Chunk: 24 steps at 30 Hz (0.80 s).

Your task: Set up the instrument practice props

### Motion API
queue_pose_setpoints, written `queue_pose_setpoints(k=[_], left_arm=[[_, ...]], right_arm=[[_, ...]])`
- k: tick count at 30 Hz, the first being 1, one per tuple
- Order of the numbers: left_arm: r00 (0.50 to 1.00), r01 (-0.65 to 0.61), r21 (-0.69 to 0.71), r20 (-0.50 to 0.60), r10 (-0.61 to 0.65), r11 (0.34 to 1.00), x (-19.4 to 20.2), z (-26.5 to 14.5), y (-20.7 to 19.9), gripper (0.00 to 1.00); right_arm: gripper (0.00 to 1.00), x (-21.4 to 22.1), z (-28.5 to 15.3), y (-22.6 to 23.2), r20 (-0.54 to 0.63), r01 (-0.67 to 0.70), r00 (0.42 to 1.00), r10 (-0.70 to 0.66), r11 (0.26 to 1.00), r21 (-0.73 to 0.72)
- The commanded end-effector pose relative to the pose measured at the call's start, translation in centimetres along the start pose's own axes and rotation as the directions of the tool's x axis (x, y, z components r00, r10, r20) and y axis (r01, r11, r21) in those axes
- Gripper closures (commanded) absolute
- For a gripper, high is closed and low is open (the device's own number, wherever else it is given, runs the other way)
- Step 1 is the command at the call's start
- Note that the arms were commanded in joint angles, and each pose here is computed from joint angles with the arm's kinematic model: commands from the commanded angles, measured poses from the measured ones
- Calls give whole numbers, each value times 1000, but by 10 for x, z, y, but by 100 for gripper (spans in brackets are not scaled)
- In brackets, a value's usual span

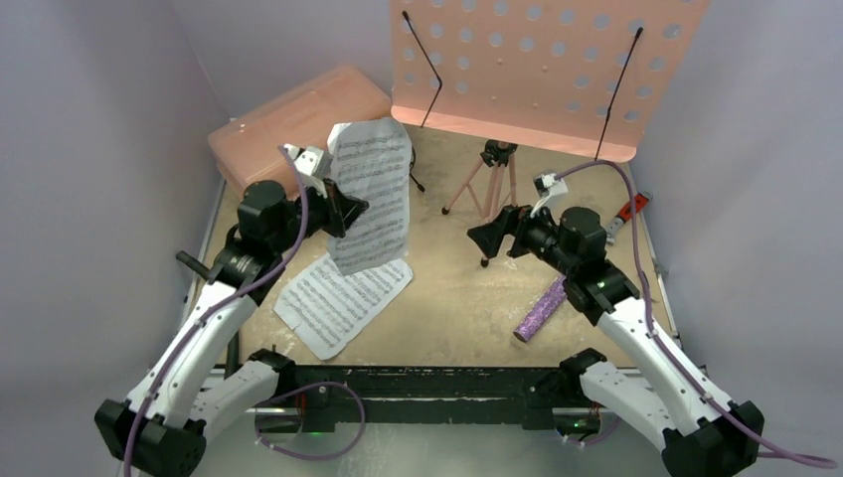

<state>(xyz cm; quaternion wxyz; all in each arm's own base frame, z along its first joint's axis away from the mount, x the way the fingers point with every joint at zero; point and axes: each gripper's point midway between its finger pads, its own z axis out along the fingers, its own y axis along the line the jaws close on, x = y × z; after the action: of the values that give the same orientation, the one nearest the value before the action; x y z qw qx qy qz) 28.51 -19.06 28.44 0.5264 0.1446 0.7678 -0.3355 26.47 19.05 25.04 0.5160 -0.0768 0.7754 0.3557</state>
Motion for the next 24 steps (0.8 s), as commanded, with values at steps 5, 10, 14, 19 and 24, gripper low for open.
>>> queue_pose_setpoints(k=[5,10,14,19,24], left_arm=[[969,-185,-116,141,200,976,-41,-47,0,100],[959,-193,-240,161,235,951,-50,-71,13,100],[940,-199,-287,215,266,937,-67,-87,12,100],[909,-203,-301,297,294,932,-98,-102,0,100],[865,-229,-307,371,338,924,-135,-116,-14,100]], right_arm=[[2,-17,-18,25,37,35,999,-32,995,-88],[2,-25,-33,32,77,70,995,-63,993,-99],[2,-35,-47,36,113,79,991,-69,993,-85],[2,-56,-72,54,142,148,981,-133,984,-99],[2,-87,-98,65,184,188,967,-175,981,-54]])
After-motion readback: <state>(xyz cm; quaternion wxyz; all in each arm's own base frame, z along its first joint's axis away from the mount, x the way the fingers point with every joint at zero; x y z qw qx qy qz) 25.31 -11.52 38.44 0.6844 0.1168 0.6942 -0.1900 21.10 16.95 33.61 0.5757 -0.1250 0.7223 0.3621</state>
